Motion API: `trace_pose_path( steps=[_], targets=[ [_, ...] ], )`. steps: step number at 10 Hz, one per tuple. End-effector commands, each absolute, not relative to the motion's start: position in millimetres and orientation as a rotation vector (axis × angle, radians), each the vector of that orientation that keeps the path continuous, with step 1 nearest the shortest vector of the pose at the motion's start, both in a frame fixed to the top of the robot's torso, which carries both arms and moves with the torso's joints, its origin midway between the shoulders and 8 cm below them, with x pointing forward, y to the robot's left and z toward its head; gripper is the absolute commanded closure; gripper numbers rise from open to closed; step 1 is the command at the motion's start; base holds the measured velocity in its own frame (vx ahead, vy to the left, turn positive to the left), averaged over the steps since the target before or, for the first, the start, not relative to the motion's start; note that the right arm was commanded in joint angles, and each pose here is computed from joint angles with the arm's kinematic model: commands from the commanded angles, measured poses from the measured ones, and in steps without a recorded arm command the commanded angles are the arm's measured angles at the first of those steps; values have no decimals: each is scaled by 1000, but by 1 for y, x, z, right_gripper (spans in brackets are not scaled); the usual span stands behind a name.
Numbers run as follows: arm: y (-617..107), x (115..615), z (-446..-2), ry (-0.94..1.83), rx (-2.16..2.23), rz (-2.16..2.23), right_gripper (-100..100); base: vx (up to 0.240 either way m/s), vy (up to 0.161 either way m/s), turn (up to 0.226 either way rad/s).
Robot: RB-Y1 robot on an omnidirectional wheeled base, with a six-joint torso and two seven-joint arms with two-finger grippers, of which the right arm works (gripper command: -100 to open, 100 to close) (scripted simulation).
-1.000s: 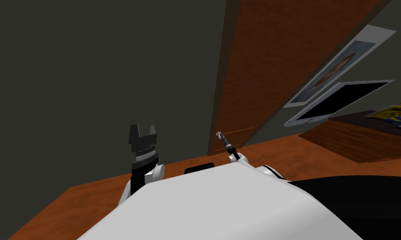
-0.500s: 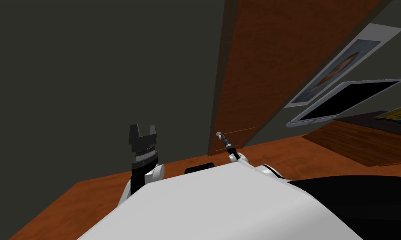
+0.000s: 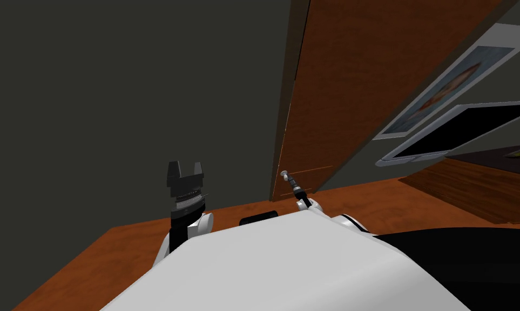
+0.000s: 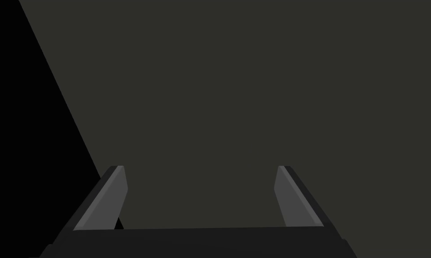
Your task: Pull the door open
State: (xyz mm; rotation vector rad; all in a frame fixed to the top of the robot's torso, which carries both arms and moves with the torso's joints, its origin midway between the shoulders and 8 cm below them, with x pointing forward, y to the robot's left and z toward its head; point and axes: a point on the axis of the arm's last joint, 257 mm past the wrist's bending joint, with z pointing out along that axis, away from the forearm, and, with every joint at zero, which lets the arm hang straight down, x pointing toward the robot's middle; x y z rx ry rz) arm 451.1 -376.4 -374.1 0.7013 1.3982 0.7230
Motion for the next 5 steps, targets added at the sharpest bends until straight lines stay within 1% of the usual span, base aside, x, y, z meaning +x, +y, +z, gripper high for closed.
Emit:
trace_pose_path(
  steps=[1, 2, 3, 4, 5],
  targets=[
    [-363, 450, -380, 1389, 747, 781, 100, -27, -3, 82],
    [-363, 450, -380, 1389, 747, 781, 100, -30, -13, 45],
    [-366, 449, -380, 1369, 789, 809, 100, -49, -31, 119],
    [-366, 449, -380, 1368, 791, 812, 100, -35, -36, 69],
    [-366, 449, -380, 1368, 791, 812, 100, -4, -13, -8]
  ],
)
